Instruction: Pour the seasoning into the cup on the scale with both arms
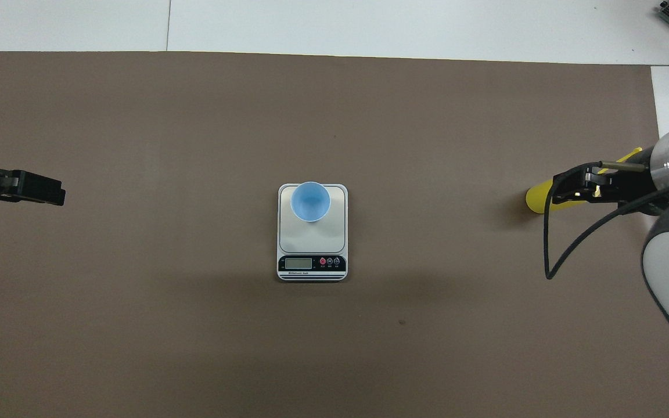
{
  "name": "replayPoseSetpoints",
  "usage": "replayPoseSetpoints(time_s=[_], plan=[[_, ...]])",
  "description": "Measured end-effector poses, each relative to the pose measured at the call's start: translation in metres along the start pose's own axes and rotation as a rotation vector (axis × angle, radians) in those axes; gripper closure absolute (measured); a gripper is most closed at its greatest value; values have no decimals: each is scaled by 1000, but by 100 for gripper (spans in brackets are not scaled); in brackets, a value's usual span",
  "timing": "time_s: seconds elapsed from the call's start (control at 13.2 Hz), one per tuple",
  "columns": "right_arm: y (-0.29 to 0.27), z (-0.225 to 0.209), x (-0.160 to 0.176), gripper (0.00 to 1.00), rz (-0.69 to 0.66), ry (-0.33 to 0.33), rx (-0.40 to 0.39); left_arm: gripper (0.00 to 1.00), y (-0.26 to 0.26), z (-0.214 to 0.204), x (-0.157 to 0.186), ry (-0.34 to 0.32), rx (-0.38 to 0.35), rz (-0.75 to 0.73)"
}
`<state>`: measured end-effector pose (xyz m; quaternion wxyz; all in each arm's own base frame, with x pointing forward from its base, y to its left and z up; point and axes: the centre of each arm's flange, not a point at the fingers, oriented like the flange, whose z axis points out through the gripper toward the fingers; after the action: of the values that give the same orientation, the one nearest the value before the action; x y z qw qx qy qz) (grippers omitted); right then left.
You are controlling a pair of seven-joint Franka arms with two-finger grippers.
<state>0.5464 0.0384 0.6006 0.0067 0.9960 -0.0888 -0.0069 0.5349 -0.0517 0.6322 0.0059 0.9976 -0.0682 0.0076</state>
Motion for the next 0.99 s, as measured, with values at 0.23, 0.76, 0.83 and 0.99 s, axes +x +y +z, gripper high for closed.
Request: replayPoseSetpoints(time_s=[0.23,0.76,0.83,0.99], plan=[[0,0,0,0,0,0,0,0,-1,-2,-2,-3,-4,-2],[0,0,0,0,0,0,0,0,-1,1,-4,-11,-32,-10],[0,0,0,0,0,0,0,0,-2,2,-5,-16,-32,-12],[0,0,0,0,0,0,0,0,-6,4,-7,-21,-30,-19]])
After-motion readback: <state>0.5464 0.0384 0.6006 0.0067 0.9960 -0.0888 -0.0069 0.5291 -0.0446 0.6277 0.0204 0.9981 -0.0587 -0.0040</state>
